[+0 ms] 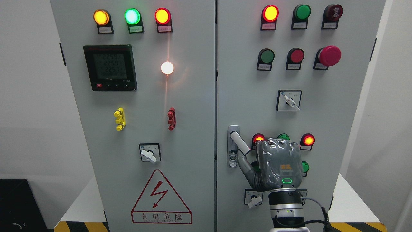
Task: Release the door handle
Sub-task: 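Rotate the handle lever outward from the door with the right hand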
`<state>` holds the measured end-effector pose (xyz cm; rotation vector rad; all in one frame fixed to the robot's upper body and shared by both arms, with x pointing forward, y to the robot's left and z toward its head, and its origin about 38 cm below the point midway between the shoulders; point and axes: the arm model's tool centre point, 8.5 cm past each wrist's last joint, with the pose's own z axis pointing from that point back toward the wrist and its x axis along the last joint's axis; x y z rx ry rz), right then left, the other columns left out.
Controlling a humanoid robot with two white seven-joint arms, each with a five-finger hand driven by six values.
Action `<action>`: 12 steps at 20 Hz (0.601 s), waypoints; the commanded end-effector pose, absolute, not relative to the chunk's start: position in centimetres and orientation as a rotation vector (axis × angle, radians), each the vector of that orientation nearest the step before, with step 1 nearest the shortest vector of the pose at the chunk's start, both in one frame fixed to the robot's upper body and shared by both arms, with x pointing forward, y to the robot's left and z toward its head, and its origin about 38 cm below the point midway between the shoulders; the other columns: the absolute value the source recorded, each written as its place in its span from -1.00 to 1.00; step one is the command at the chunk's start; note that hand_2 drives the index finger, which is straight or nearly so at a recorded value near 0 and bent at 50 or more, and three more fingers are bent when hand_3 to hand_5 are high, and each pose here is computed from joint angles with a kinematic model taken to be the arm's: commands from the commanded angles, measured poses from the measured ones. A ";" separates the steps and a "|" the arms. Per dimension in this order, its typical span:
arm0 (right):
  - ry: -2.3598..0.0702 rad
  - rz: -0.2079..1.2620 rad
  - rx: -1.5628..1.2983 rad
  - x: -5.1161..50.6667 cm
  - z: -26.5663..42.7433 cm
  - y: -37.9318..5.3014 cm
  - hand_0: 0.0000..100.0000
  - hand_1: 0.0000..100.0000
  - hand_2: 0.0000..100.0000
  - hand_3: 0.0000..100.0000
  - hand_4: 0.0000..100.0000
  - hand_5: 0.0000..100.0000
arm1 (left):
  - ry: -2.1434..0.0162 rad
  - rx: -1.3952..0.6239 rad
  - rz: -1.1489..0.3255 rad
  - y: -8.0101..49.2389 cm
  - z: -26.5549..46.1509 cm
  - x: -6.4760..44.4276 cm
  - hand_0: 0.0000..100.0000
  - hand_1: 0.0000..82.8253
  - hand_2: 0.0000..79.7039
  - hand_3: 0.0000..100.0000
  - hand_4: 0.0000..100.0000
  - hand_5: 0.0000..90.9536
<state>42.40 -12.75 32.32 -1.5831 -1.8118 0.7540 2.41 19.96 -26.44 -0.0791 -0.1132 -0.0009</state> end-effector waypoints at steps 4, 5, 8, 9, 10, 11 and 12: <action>-1.807 0.746 -1.587 42.4 32.4 -13.0 0.01 -0.34 0.98 1.00 1.00 1.00 | -0.093 -0.079 0.002 20.0 -26.5 1.1 -0.76 0.34 -1.00 -1.00 -1.00 -1.00; -1.807 0.743 -1.588 42.4 32.4 -13.1 0.01 -0.34 0.98 1.00 1.00 1.00 | -0.093 -0.079 0.002 20.0 -26.5 1.1 -0.76 0.34 -1.00 -1.00 -1.00 -1.00; -1.808 0.745 -1.587 42.4 32.5 -13.0 0.01 -0.34 0.98 1.00 1.00 1.00 | -0.093 -0.079 0.002 20.0 -26.5 1.1 -0.76 0.34 -1.00 -1.00 -1.00 -1.00; -1.809 0.744 -1.588 42.4 32.5 -13.0 0.01 -0.34 0.98 1.00 1.00 1.00 | -0.093 -0.079 0.003 20.0 -26.5 1.1 -0.76 0.34 -1.00 -1.00 -1.00 -1.00; -1.808 0.742 -1.589 42.4 32.5 -13.0 0.01 -0.35 0.98 1.00 1.00 1.00 | -0.093 -0.079 0.000 20.0 -26.5 1.1 -0.76 0.34 -1.00 -1.00 -1.00 -1.00; -1.809 0.744 -1.588 42.4 32.5 -13.0 0.01 -0.35 0.98 1.00 1.00 1.00 | -0.093 -0.079 0.002 20.0 -26.5 1.1 -0.76 0.34 -1.00 -1.00 -1.00 -1.00; -1.807 0.741 -1.589 42.4 32.5 -13.1 0.01 -0.35 0.98 1.00 1.00 1.00 | -0.093 -0.079 0.000 20.0 -26.5 1.1 -0.76 0.34 -1.00 -1.00 -1.00 -1.00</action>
